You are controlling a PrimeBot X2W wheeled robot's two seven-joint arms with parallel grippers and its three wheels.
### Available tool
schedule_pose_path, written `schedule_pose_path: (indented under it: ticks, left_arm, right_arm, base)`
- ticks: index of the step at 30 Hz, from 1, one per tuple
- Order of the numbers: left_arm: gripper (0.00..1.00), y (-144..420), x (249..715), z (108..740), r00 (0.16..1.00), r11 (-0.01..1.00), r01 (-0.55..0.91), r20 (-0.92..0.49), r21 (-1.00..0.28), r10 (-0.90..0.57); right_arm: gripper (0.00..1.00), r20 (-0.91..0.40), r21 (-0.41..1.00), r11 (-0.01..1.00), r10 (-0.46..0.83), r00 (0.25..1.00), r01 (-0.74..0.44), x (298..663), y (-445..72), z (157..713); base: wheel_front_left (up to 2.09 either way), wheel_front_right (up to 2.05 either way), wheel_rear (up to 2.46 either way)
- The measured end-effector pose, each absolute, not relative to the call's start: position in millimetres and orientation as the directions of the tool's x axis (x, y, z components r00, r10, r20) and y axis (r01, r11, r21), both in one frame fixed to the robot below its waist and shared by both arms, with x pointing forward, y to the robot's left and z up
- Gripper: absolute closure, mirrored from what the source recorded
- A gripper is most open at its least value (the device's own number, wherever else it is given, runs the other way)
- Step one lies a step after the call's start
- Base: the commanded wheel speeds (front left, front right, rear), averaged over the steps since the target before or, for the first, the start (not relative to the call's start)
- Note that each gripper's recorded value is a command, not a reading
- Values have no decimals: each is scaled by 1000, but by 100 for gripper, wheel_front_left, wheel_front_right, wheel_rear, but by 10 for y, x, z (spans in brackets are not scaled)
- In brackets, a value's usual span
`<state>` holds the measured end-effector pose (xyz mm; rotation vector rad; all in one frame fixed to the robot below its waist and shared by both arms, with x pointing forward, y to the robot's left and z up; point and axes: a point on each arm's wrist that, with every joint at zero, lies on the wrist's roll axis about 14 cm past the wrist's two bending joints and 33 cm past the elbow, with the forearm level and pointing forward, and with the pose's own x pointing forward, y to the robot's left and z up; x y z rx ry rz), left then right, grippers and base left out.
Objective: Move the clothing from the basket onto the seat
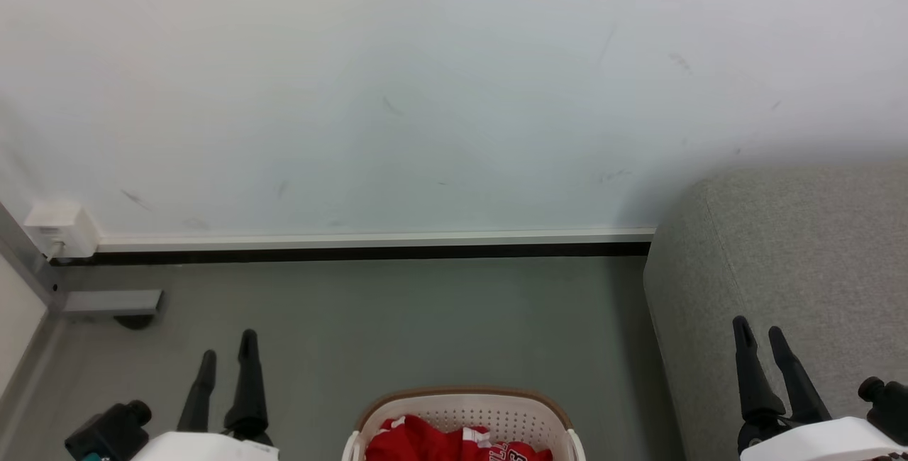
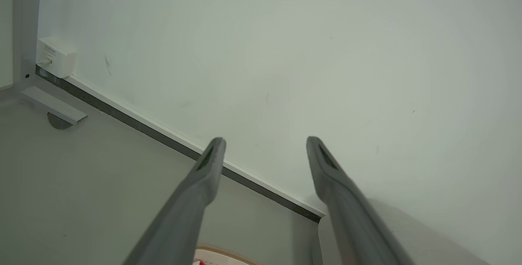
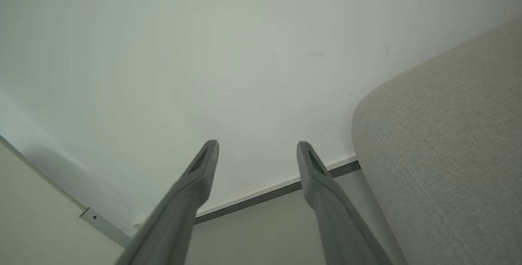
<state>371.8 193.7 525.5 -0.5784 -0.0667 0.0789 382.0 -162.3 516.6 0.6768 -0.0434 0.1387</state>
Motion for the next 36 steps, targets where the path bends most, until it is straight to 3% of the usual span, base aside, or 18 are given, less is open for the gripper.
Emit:
schedule_pose_path:
  ticks: [36]
  left_arm:
    - [0,1873,3665,5366,989,977,-41,134,-209,70]
  right_arm:
    - [0,78,328,918,206,975,-221,3856,-1402,5141]
  base:
    - [0,0,0]
